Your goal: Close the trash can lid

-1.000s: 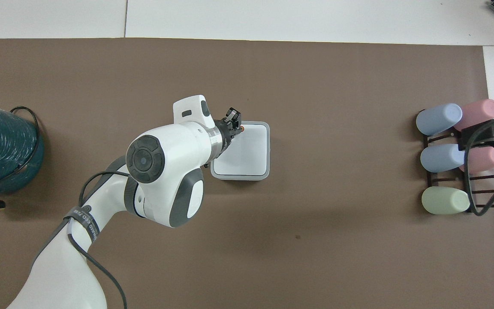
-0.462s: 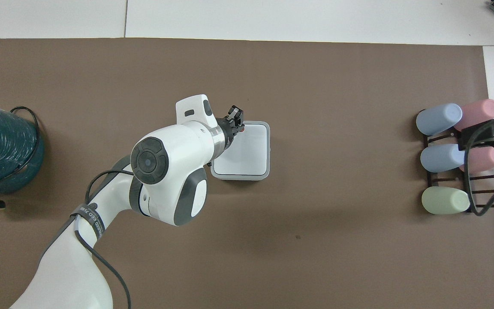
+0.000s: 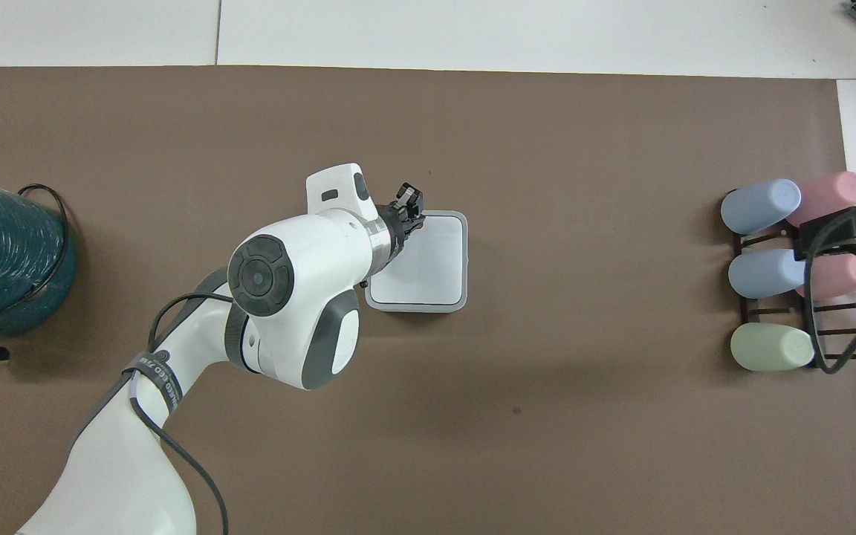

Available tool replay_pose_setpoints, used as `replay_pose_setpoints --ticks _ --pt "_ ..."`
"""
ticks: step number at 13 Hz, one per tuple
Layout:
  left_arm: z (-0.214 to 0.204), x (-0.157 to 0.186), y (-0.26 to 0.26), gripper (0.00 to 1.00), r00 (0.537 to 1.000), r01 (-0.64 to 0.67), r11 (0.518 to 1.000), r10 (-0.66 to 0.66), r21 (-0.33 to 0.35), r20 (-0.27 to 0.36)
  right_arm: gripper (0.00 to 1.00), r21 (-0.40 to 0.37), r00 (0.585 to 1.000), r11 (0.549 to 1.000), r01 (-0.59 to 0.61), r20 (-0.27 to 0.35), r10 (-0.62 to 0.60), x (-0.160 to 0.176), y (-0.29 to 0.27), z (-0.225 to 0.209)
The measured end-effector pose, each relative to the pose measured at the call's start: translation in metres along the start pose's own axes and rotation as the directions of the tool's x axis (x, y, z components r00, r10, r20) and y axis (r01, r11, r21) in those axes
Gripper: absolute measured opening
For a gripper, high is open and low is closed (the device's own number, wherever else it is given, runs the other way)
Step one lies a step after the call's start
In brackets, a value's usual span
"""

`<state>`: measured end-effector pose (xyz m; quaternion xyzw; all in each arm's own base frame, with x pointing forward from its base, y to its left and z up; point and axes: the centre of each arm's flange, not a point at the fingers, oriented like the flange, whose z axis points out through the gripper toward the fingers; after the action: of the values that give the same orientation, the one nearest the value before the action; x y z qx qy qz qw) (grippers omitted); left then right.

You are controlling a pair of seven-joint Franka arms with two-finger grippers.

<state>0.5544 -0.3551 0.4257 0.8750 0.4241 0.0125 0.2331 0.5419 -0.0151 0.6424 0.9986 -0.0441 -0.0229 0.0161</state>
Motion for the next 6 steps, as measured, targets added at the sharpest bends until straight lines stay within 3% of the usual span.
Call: replay_pose_setpoints --ticks 3,6 --pt "-0.064 0.016 0.01 0.15 0.999 -0.011 0.997 0.008 0.075 0.036 1.0 0.0 1.0 1.0 0.0 0.0 0.0 0.0 0.0 0.0" --pt "-0.132 0.041 0.003 0.17 0.982 -0.182 0.975 0.174 0.124 0.076 1.0 0.0 1.0 1.0 0.0 0.0 0.0 0.0 0.0 0.0"
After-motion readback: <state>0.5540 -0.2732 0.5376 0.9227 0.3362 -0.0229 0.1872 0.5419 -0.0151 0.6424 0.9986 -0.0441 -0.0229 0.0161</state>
